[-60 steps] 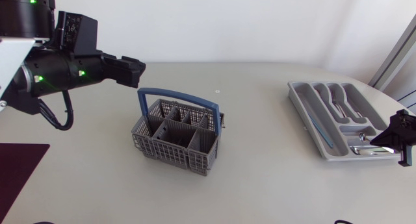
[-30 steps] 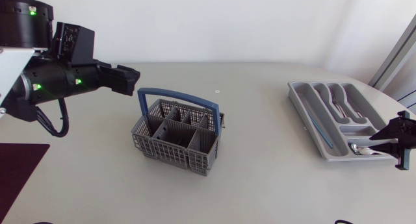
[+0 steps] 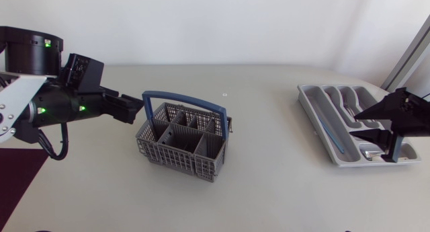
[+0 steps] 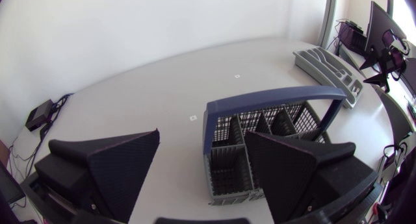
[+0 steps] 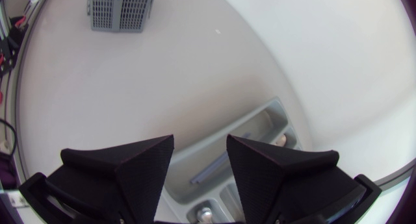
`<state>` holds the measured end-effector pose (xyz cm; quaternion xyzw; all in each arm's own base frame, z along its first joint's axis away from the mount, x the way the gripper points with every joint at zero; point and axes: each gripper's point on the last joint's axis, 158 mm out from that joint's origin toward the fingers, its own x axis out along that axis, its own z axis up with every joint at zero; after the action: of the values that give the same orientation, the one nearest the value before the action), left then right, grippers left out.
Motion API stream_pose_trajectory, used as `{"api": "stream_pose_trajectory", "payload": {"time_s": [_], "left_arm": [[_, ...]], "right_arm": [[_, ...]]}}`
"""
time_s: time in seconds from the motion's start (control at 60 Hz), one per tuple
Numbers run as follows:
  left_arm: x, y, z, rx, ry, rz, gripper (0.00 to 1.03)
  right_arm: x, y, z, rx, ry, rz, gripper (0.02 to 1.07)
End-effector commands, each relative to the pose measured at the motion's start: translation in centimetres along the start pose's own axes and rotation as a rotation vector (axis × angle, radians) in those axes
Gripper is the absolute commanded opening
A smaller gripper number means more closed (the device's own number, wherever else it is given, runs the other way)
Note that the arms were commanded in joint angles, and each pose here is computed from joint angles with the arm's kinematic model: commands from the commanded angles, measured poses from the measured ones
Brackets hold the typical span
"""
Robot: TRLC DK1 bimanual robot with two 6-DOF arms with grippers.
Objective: Sort the cutlery from the basket into the organizer compartments.
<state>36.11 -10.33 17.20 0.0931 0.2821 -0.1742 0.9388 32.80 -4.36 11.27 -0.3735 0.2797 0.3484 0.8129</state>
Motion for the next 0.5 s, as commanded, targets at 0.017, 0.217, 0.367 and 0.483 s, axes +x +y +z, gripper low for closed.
{"api": "stream_pose_trajectory", "payload": {"time_s": [0.017, 0.217, 0.367, 0.483], "left_arm": [[0.6, 0.9, -2.2, 0.014, 0.051, -0.001, 0.84], [0.7, 1.8, -4.1, 0.001, 0.078, -0.029, 0.59], [1.3, 2.4, -6.0, -0.011, 0.119, -0.039, 0.39], [2.0, 3.1, -7.7, -0.029, 0.156, -0.061, 0.21]], "right_arm": [[1.1, 3.0, 3.5, 0.088, -0.055, 0.048, 0.63], [4.3, 6.9, 9.7, 0.136, -0.125, 0.130, 0.52], [6.8, 9.4, 13.5, 0.145, -0.152, 0.173, 0.39], [8.9, 11.4, 15.6, 0.144, -0.154, 0.218, 0.25]]}}
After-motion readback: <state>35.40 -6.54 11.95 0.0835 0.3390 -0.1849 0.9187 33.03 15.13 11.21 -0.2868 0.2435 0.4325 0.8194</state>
